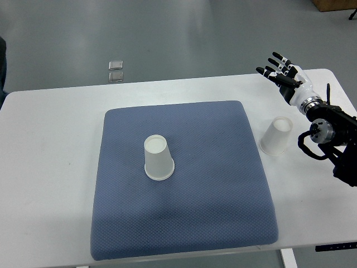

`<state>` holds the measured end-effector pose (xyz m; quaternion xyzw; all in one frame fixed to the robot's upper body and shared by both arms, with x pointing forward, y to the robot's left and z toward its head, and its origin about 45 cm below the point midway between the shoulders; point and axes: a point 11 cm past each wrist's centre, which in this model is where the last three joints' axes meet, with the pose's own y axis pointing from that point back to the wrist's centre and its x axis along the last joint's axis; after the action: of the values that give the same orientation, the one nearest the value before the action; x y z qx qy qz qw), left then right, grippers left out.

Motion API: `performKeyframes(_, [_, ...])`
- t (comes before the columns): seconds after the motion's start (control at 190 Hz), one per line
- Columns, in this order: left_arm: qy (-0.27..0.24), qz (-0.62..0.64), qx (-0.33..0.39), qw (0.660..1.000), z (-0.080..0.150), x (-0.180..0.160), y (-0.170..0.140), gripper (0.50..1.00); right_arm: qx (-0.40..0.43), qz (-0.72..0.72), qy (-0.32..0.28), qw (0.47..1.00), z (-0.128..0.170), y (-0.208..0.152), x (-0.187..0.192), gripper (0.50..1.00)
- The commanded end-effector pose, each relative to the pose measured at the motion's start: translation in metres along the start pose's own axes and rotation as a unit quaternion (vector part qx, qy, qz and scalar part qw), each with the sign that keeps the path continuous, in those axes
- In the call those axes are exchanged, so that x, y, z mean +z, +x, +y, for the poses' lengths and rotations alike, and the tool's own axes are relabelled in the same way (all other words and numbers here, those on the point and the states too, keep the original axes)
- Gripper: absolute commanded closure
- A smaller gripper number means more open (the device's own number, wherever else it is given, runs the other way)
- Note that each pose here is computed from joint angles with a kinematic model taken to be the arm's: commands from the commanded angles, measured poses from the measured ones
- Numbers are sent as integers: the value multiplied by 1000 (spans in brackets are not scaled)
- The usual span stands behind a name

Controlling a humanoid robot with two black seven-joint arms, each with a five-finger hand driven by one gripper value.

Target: Stack paper cups

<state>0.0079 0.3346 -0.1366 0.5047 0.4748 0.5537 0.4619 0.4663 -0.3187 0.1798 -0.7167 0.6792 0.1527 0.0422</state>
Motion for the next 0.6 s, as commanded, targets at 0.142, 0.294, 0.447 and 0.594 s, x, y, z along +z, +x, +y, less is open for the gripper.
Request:
performKeyframes(0.142, [1, 7, -3, 1000, 0, -3, -2, 500, 1, 0, 1, 1000, 0, 2, -1, 583])
performKeyframes(0.294, [5, 2, 5, 1000, 0, -6, 3, 500, -1, -1, 2, 1000, 1, 3, -1, 583])
performKeyframes(0.447, [4, 2, 8, 1000, 0, -5, 5, 500, -13, -5, 4, 1000, 1, 3, -3, 583])
performKeyframes(0.594, [3, 2, 4, 1000, 0, -4, 2, 500, -12, -5, 3, 1000, 2, 5, -3, 581])
